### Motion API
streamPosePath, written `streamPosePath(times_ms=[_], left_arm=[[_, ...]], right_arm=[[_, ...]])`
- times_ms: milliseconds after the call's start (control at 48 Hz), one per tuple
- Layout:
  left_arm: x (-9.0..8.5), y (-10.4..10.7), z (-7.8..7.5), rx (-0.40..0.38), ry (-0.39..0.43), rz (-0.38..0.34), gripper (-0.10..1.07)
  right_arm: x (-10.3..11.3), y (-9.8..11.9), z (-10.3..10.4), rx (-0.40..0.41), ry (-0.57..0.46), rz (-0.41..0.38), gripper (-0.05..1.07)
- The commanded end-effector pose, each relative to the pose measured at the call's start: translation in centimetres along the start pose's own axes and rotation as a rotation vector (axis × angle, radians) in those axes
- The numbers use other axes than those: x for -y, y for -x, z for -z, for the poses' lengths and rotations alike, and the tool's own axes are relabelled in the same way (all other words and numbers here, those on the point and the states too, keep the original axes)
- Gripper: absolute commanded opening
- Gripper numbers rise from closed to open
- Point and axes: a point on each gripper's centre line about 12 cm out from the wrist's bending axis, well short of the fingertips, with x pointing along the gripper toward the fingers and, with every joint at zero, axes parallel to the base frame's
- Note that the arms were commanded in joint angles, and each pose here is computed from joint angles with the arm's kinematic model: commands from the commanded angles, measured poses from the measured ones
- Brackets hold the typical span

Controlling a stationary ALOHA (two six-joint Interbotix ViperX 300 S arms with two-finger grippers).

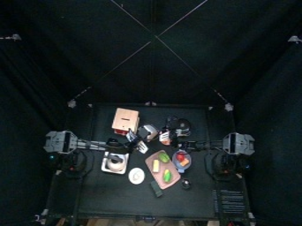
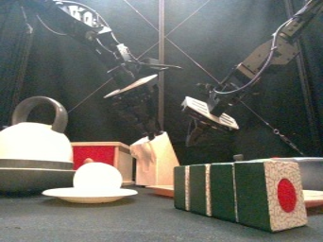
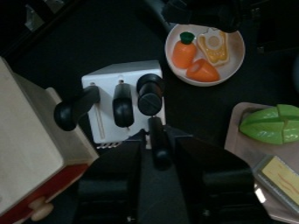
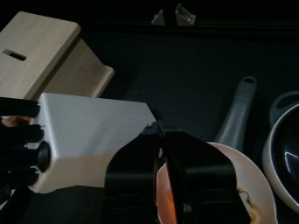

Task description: Grab pairing knife

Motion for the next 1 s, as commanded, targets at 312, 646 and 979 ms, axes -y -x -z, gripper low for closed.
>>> streamPosePath(times_ms=[312,646,979], left_arm=[[-0.16,1.26,-1.12,0.023,0.014,-0.037,0.52],[-0.01,1.39,-1.3,0.028,0.014,-0.034,0.52],[0.21,1.6,-2.04,0.047,0.017,-0.028,0.52]], right_arm=[[-0.51,0.36,-0.85,0.019,-0.013,-0.018,0.45],[-0.46,0.36,-0.81,0.018,-0.011,-0.017,0.45],[-0.5,0.38,-0.65,0.014,-0.006,-0.018,0.45]])
